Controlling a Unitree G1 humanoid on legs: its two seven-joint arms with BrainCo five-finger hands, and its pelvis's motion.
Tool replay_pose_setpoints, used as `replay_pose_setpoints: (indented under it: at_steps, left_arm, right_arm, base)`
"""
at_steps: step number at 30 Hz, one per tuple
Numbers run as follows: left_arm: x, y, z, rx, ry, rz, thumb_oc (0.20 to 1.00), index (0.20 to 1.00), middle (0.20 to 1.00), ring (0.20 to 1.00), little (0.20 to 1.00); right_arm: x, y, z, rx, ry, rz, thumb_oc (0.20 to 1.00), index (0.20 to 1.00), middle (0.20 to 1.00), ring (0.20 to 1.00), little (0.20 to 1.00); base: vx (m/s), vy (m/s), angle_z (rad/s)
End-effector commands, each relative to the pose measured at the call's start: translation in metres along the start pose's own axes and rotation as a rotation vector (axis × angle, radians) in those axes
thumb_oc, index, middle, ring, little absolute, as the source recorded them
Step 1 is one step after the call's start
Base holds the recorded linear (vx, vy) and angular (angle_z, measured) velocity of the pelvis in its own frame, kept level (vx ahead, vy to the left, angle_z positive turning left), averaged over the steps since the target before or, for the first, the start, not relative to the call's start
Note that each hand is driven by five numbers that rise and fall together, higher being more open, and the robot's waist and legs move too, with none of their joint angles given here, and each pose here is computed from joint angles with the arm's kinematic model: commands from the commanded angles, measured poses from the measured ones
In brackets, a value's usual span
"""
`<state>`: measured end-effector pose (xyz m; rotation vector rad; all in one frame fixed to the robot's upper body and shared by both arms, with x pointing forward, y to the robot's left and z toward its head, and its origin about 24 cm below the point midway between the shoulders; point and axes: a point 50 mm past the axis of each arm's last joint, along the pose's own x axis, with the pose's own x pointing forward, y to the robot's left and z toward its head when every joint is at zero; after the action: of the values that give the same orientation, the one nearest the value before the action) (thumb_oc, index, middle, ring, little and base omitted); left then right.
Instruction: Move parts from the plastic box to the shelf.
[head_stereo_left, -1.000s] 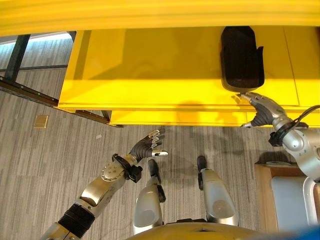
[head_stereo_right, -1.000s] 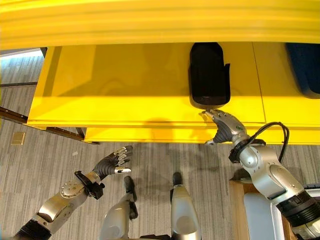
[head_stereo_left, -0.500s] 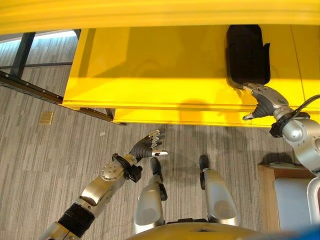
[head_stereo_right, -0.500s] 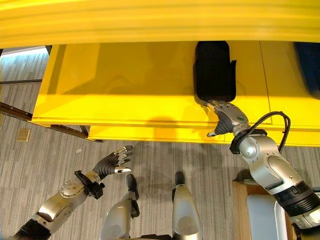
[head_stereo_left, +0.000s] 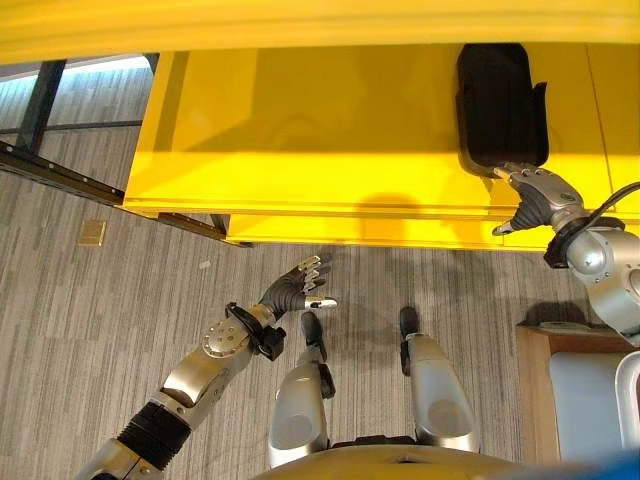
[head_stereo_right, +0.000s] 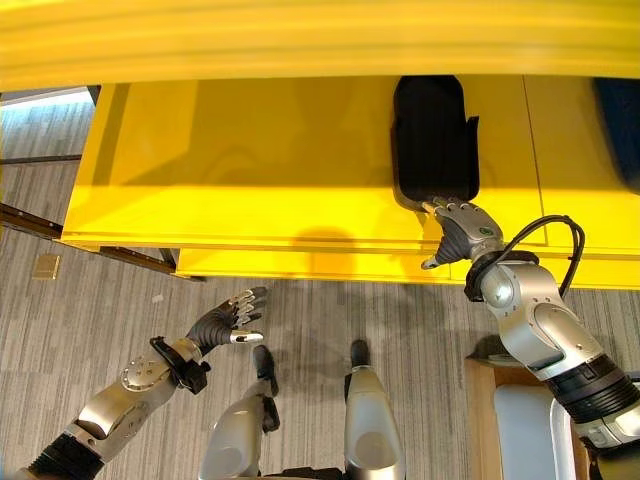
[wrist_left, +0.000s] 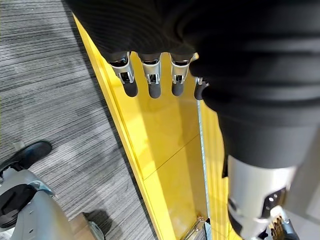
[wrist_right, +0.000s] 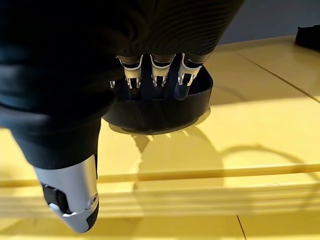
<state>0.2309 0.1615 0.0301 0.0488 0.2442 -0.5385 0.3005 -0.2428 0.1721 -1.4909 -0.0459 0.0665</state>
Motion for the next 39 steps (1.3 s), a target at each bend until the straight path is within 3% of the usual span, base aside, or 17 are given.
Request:
replay_pose_setpoints:
  at_steps: [1,39]
  left_arm:
    - [-0.009,0.000,0.008,0.057,-0.027,-0.034,1.000,1.000,1.000,1.000,1.000]
    - [-0.002,-0.003,0.007,0.041,-0.039,-0.038,1.000,1.000,1.000,1.000,1.000]
  right_arm:
    - [0.009,-0.012,0.009,0.023,-0.010,-0.088,1.000,1.000,1.000,1.000,1.000]
    - [0.028,-0.054,0.001,0.067,0.060,-0.317,1.000,1.000,1.000,1.000,1.000]
  base:
    - [0.00,0.000,0.00]
    - [0.00,0.000,0.00]
